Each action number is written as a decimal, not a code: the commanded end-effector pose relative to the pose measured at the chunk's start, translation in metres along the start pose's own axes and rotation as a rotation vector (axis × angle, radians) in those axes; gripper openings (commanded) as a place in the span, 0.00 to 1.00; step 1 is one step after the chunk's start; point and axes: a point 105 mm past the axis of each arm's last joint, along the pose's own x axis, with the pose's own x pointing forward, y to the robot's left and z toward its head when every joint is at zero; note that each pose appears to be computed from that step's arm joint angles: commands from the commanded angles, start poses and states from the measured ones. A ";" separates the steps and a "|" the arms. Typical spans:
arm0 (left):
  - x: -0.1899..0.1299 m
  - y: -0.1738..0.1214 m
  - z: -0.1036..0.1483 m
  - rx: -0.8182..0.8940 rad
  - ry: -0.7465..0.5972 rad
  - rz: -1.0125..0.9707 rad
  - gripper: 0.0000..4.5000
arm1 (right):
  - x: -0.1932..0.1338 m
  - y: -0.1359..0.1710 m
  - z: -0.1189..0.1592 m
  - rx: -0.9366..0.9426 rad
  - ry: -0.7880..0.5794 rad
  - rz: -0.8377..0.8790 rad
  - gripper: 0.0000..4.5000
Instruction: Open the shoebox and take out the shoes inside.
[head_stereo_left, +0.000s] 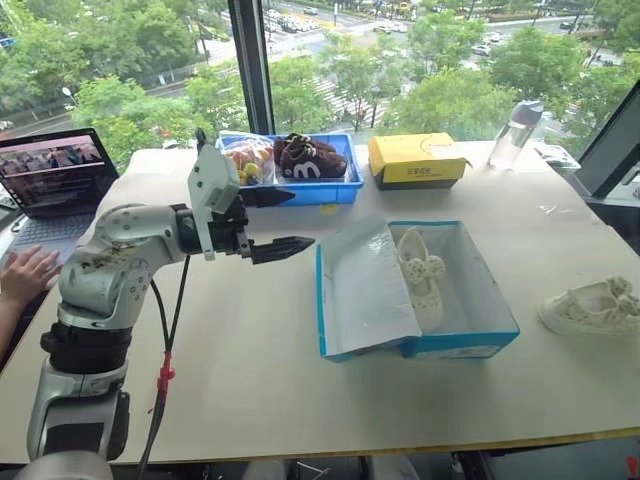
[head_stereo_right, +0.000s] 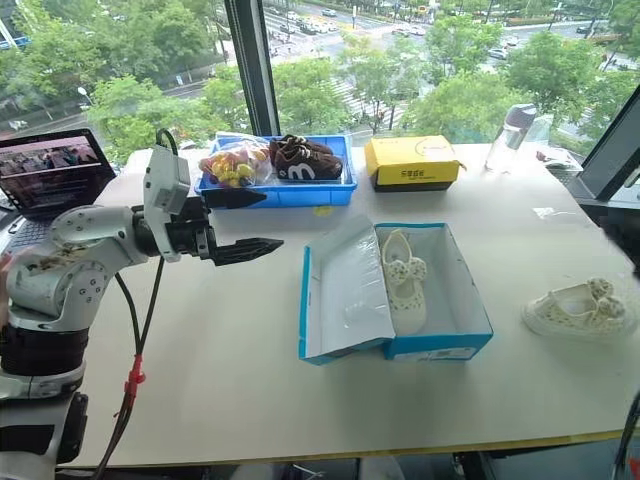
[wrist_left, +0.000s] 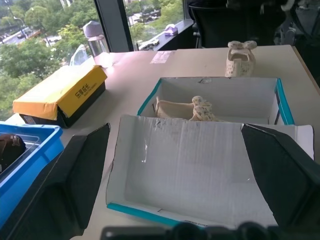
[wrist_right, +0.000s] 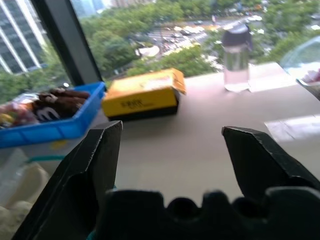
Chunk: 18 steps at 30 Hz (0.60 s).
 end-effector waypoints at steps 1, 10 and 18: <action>-0.003 0.000 0.010 0.047 -0.024 0.016 1.00 | 0.035 0.058 -0.002 -0.124 0.106 0.202 0.99; -0.006 -0.001 0.010 0.048 -0.022 0.043 1.00 | 0.051 0.141 -0.122 -0.506 0.620 0.628 0.99; -0.012 -0.001 0.009 0.049 -0.013 0.077 1.00 | 0.067 0.128 -0.136 -0.693 0.691 0.701 0.99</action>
